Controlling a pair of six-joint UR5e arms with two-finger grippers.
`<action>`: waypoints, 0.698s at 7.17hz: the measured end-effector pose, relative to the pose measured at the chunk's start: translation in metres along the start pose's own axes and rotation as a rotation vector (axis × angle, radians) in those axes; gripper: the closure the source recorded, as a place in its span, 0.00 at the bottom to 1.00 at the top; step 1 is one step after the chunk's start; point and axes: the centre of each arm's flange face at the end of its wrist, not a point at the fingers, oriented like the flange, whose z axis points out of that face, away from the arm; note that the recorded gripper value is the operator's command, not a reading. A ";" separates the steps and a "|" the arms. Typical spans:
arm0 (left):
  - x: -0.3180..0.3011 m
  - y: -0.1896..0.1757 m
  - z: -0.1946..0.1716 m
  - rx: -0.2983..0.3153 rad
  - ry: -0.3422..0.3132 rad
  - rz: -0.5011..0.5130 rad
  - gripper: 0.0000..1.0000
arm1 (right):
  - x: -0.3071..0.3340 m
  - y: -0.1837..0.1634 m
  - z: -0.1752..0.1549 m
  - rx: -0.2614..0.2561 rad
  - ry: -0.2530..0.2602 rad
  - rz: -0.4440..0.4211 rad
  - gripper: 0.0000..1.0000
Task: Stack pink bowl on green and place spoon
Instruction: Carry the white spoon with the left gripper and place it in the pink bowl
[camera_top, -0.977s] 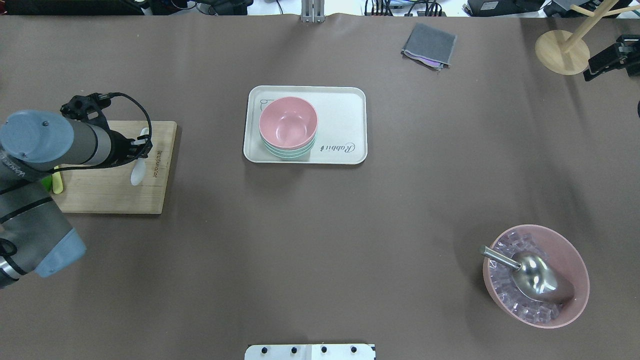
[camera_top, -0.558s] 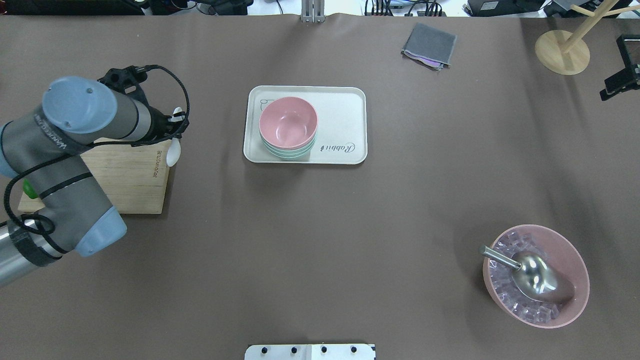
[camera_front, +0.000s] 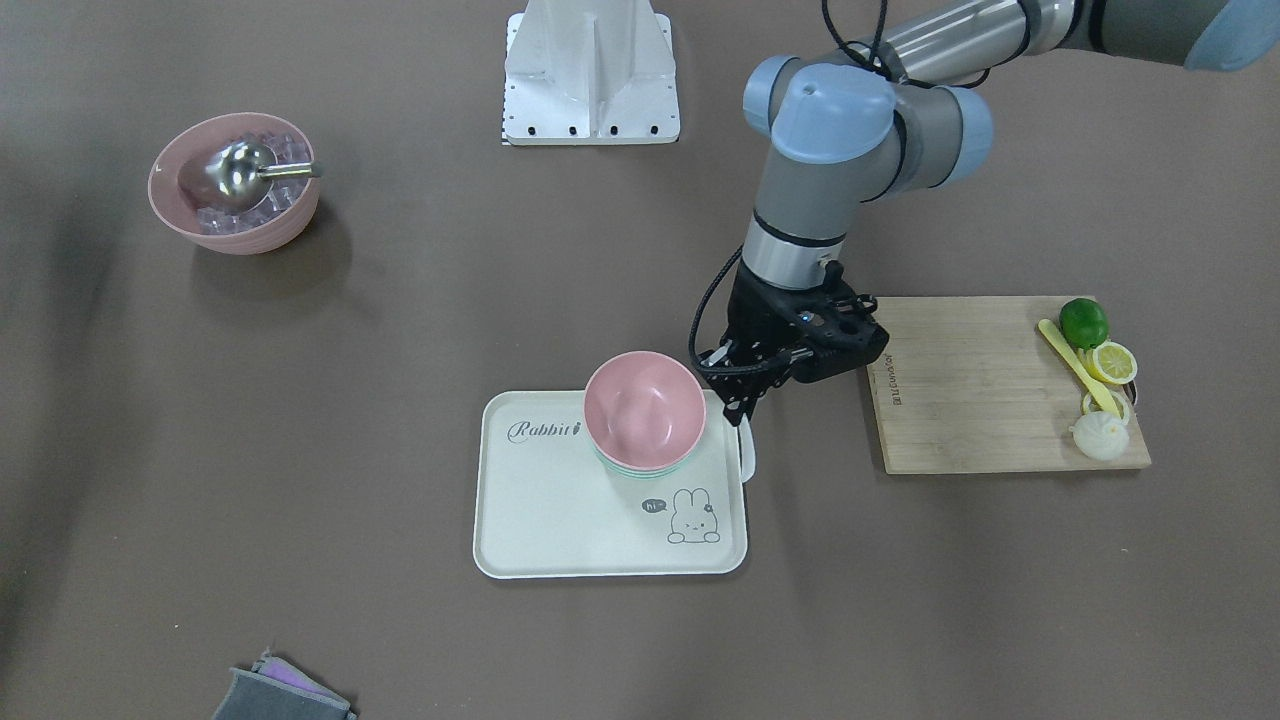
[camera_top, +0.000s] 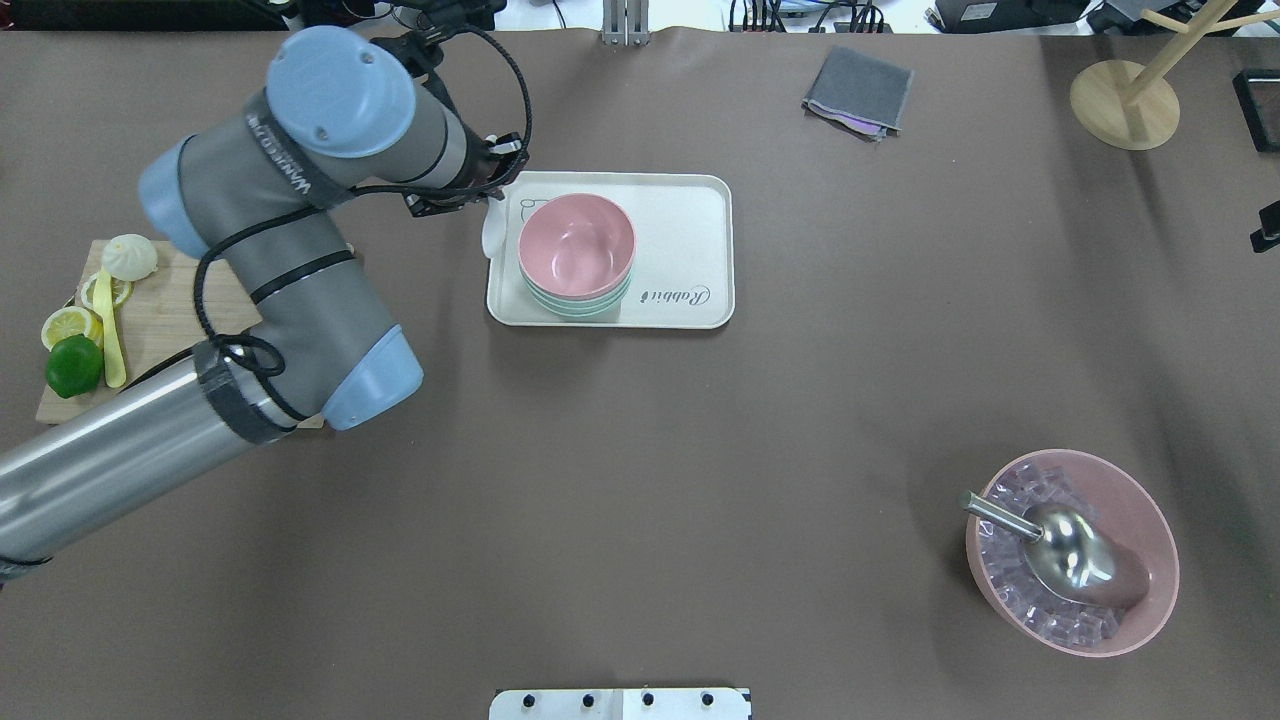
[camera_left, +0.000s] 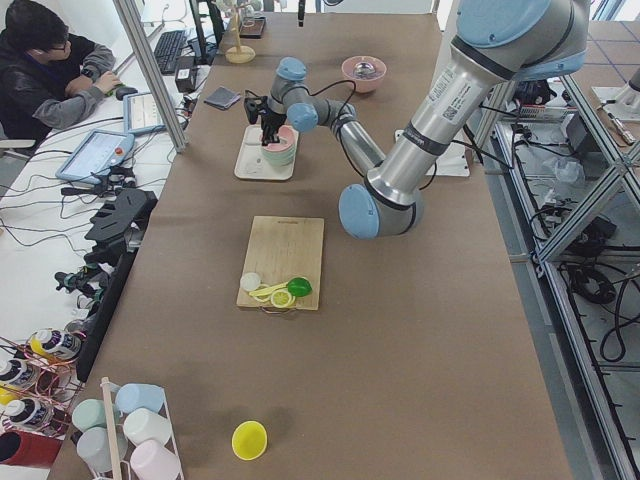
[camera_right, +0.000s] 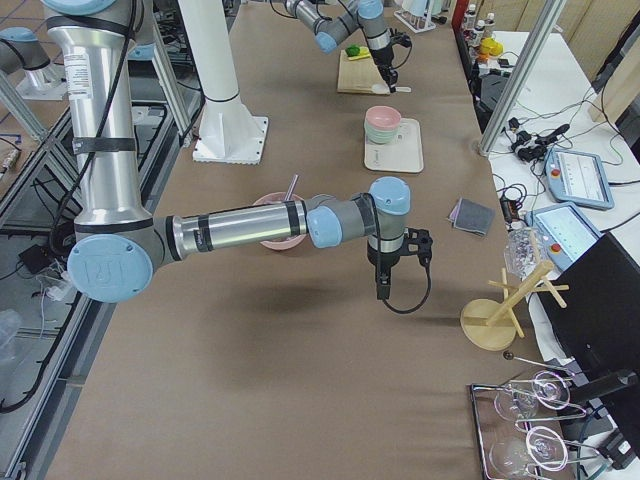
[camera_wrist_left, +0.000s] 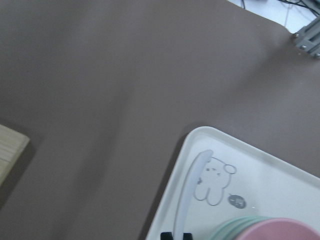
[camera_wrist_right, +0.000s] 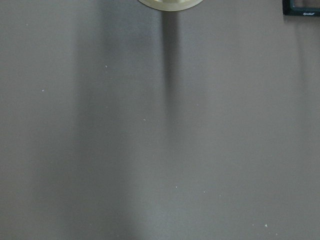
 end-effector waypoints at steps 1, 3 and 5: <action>0.028 -0.001 0.010 0.000 -0.002 -0.019 1.00 | 0.009 0.003 -0.002 0.001 0.001 0.015 0.00; 0.042 0.009 0.026 -0.001 -0.007 -0.018 1.00 | 0.018 0.007 -0.004 0.002 -0.001 0.031 0.00; 0.046 0.043 0.039 0.016 -0.006 0.011 0.93 | 0.021 0.009 -0.003 0.001 -0.001 0.034 0.00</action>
